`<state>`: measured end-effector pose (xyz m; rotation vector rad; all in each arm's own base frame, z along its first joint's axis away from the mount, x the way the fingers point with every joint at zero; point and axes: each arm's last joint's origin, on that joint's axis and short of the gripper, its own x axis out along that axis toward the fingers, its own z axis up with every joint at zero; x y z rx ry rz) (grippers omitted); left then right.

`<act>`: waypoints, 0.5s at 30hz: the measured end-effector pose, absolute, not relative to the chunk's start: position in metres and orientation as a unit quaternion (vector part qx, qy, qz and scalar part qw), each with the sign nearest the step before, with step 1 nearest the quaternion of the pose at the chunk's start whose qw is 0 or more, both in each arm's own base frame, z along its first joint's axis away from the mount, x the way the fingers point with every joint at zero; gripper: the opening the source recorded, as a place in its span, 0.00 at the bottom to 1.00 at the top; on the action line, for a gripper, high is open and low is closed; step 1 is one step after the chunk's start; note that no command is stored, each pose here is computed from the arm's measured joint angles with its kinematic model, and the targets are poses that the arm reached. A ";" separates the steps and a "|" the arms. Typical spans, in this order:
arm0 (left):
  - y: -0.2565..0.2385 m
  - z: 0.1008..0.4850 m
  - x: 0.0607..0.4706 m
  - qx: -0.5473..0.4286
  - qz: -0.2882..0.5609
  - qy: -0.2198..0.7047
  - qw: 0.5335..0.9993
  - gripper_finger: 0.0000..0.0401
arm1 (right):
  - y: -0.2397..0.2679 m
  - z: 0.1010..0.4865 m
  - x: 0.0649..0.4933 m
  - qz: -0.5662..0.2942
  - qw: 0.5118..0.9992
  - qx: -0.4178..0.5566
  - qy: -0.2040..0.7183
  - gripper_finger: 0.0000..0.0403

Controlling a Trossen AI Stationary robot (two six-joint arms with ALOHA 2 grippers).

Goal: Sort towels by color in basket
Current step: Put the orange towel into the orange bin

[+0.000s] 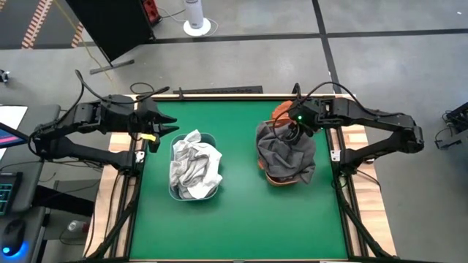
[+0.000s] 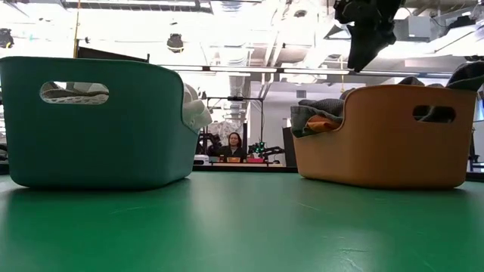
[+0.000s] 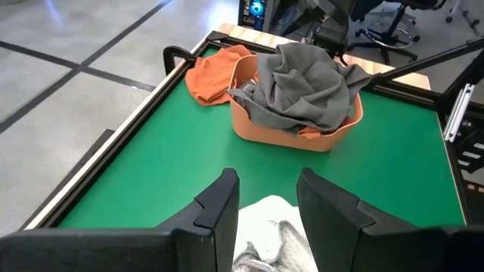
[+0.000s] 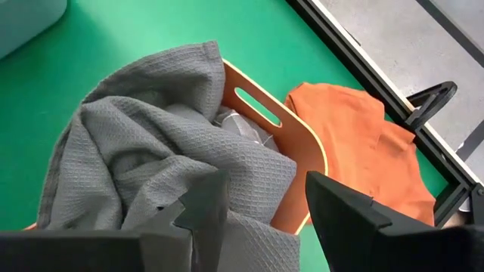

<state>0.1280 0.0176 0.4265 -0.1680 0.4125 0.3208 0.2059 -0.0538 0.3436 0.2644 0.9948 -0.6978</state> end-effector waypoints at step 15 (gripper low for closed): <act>0.018 0.427 0.128 -0.075 0.158 0.205 0.963 0.31 | -0.054 0.344 0.206 -0.327 0.813 0.124 0.466 0.52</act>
